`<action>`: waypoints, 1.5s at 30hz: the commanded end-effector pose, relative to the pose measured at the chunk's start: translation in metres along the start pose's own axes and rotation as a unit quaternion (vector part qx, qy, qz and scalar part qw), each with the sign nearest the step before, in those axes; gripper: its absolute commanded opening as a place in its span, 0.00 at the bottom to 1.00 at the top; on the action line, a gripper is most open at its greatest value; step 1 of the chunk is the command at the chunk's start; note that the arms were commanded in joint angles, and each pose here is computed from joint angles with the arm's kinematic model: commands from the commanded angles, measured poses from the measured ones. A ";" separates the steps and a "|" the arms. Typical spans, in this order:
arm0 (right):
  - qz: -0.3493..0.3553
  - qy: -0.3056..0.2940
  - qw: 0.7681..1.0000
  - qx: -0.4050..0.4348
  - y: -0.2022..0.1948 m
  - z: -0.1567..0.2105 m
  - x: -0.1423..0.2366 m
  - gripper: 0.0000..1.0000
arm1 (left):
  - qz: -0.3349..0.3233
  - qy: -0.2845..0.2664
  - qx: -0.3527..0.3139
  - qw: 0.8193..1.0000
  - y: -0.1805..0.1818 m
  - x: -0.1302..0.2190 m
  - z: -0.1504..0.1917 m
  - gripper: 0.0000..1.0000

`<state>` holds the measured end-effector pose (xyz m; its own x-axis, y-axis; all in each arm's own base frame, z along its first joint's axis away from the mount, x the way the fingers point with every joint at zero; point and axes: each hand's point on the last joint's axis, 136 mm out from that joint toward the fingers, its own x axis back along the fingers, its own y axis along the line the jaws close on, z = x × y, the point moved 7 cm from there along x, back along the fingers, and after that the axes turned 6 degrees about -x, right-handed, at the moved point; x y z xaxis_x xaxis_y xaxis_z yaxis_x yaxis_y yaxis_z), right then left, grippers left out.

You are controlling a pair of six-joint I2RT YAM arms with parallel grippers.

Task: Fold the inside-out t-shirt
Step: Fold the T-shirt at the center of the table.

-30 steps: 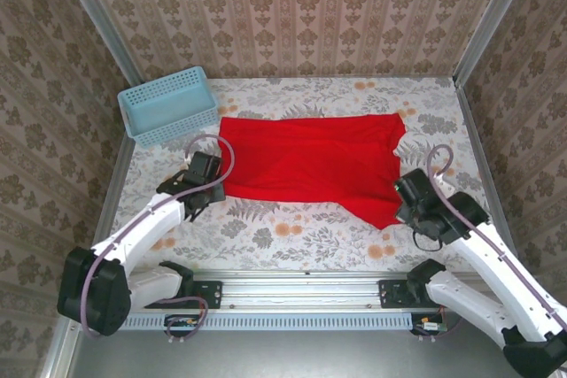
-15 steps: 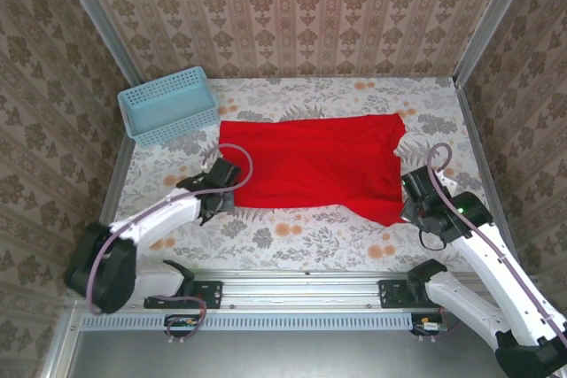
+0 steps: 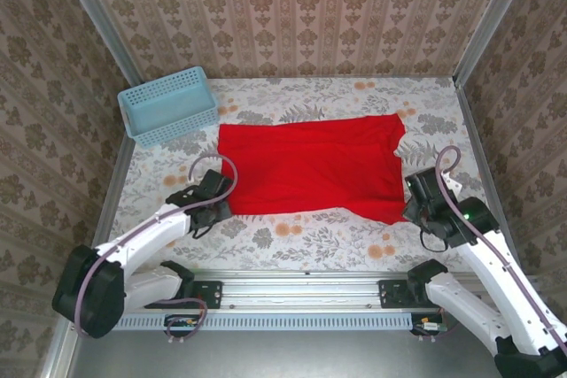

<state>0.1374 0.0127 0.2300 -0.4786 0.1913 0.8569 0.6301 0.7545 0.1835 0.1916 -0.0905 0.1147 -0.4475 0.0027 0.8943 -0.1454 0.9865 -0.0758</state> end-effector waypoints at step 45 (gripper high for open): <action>0.042 0.043 0.994 0.092 0.162 -0.150 -0.164 0.59 | -0.064 0.009 0.014 0.998 -0.013 -0.047 -0.170 0.49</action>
<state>0.4454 0.0089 0.1761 -0.3671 0.2472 0.8967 0.5398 0.8417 -0.0111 0.3890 -0.0765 0.1295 -0.3823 -0.1151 0.9168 -0.2583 0.9660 0.0136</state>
